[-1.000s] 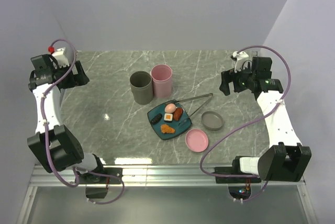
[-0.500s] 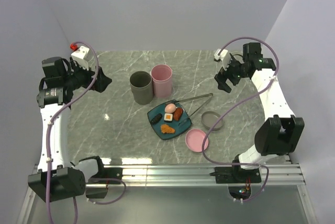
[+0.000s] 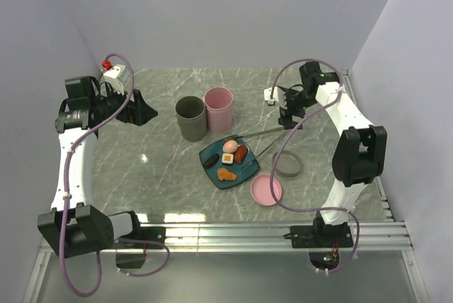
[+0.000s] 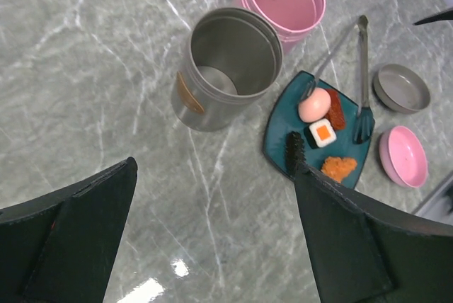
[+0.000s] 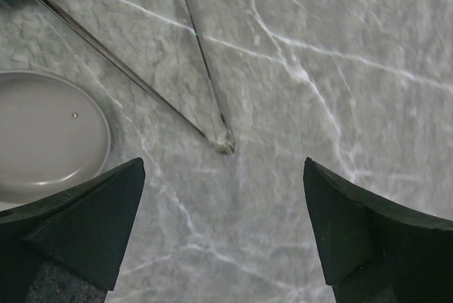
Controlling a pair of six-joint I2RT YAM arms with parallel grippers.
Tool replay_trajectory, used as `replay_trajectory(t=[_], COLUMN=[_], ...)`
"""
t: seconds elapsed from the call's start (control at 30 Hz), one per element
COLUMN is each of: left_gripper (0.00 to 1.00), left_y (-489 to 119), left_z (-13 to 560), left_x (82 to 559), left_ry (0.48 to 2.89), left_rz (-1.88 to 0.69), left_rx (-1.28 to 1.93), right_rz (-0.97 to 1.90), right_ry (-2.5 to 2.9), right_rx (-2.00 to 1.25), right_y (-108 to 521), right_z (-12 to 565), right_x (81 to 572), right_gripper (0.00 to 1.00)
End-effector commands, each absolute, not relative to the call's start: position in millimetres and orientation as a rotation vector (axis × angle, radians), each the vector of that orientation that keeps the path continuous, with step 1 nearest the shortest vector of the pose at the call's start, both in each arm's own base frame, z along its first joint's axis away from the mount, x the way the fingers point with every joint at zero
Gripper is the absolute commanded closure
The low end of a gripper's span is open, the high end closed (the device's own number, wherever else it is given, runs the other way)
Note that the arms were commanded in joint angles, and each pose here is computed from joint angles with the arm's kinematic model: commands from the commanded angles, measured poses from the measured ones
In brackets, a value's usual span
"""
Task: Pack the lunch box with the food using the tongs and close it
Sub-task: Pick up the clamp at the center of the board.
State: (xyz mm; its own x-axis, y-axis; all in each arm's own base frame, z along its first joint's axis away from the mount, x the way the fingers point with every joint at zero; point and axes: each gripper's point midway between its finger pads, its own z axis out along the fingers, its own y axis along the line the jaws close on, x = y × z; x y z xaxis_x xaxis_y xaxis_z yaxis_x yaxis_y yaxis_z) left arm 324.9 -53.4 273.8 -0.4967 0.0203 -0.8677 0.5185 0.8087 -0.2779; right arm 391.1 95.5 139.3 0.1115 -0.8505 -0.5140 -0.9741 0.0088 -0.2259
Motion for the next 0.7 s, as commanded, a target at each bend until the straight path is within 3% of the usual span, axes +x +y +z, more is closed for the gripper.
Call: replay_trajectory(t=[0.0,0.17,0.67], left_gripper=[0.01,0.01,0.03], left_y=[-63.2,-66.4,-77.2], left_z=[295.5,288.3,280.4], left_x=[319.7,315.9,316.6], left_ry=[1.951,1.923,1.939], left_rz=[-0.693,-0.665,-0.694], left_rx=[0.445,0.469,0.502], right_rz=[0.308,0.348,0.443], right_ry=[1.618,1.531,1.528], right_rx=[-1.958,-1.987,-2.131], right_y=[111.3,138.7,172.2], right_z=[145.4,142.5,68.7], right_x=[396.5,400.1,398.2], right_gripper=[0.0,0.04,0.3])
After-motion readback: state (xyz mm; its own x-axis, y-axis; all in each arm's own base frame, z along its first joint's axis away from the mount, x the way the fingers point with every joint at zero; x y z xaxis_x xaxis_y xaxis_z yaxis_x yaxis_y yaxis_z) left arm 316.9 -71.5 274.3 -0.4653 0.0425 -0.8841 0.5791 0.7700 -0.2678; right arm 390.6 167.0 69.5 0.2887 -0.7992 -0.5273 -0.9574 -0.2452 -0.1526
